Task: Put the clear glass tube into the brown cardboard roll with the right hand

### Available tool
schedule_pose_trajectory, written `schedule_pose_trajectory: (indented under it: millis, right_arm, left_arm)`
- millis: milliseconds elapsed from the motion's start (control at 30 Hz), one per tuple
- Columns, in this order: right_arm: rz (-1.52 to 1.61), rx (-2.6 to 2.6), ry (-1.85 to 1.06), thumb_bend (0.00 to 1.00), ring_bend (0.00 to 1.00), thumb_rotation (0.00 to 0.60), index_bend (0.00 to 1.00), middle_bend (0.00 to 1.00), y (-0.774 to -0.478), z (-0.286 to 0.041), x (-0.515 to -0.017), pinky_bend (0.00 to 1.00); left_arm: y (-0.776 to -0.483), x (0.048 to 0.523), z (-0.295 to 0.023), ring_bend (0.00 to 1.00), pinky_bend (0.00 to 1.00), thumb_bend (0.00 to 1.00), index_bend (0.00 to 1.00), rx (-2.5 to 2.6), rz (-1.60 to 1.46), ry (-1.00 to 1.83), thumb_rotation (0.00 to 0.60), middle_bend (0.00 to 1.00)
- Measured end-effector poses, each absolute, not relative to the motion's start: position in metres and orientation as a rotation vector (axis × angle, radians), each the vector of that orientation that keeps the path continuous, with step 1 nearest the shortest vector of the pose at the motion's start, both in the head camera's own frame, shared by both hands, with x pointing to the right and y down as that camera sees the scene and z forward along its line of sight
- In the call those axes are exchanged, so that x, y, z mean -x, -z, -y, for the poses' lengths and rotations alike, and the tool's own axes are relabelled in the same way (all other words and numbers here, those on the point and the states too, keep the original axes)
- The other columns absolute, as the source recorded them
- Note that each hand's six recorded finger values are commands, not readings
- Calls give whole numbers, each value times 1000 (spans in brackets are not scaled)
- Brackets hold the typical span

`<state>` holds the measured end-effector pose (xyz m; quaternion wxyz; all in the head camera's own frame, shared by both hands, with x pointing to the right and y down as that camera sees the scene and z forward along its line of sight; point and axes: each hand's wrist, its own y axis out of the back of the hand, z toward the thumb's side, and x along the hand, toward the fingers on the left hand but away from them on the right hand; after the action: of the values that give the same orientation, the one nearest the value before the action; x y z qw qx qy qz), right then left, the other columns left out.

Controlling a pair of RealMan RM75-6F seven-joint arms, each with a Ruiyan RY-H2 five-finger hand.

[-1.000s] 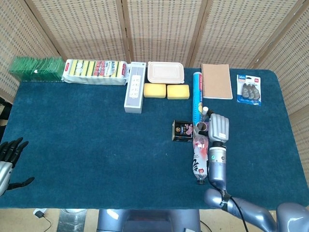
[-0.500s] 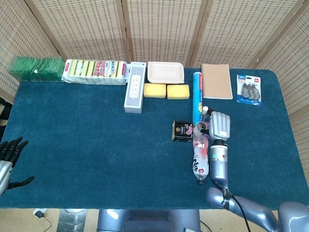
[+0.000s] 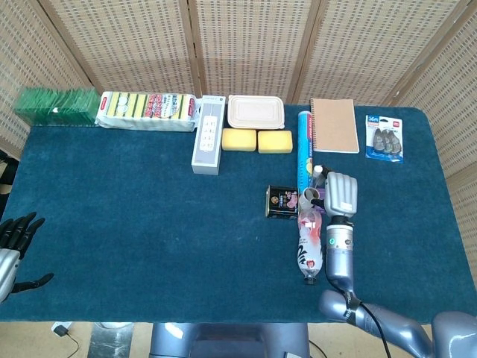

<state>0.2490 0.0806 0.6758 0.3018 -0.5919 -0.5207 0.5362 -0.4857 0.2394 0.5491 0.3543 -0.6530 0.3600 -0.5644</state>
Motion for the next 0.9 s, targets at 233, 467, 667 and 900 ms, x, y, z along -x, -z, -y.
schedule_pose_trajectory:
  millis: [233,467,667,900]
  right_arm:
    - [1380,1566,-1421,285,726,600,529,601,-677,-82,-248,785]
    - [1381,1557,-1411,298,771,600,569,651,-677,-82,-245,803]
    - [1372,1542,-1401,301,796,600,584,686,-675,-81,-243,805]
    - [1366,1536,-1394,306,857,600,617,753,-675,-81,-241,825]
  left_arm:
    - [-549,486,-239,0,0,82,22,1688,-933,1458,535,0]
    - [-549,487,-239,0,0,82,22,1690,-933,1459,533,0]
    - [-549,486,-239,0,0,82,22,1693,-930,1457,540,0]
    - [-549,487,-239,0,0,82,22,1691,-933,1459,541,0]
